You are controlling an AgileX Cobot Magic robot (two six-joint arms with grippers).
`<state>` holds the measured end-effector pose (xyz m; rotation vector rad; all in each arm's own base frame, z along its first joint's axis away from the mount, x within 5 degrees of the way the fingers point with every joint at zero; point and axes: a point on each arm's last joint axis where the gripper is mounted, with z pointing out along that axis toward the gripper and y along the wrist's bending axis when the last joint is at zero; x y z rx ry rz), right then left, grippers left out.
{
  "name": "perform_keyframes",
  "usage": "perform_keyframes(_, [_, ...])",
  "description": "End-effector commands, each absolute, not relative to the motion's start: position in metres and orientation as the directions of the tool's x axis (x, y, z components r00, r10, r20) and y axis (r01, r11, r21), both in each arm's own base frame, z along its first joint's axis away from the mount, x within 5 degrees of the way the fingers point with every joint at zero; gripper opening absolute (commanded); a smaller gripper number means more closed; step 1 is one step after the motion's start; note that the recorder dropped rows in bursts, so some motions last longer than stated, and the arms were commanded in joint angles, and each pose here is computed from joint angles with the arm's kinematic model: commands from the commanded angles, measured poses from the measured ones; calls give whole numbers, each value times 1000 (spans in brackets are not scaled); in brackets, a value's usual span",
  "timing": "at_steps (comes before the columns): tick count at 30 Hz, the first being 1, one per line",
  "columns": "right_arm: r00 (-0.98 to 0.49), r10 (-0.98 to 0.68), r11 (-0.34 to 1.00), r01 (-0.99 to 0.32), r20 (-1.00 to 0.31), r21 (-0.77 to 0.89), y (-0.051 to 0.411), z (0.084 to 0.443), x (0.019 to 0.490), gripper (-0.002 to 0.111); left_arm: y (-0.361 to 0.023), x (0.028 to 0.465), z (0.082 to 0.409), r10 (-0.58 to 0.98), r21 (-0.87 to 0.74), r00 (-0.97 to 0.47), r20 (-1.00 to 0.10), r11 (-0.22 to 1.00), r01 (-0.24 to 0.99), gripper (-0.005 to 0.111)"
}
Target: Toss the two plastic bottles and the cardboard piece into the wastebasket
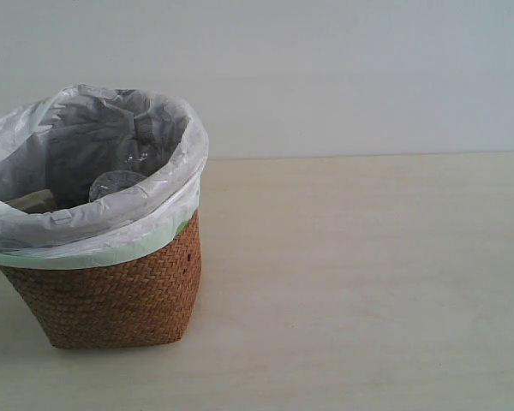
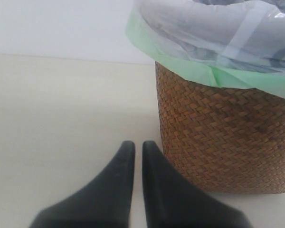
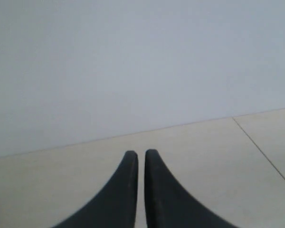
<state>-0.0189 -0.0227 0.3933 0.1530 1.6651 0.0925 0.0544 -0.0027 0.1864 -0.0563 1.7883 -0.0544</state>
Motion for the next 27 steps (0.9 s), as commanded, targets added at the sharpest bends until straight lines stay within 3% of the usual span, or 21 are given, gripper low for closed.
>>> perform_keyframes(1, [-32,160,986,47,-987,158,-25,391,-34,1,-2,54,186,-75,-74,-214,-974,997,-14,6])
perform_keyframes(27, [75,177,983,31,-981,180,-30,385,-63,1,-2,54,186,-75,-74,-214,-974,997,-14,6])
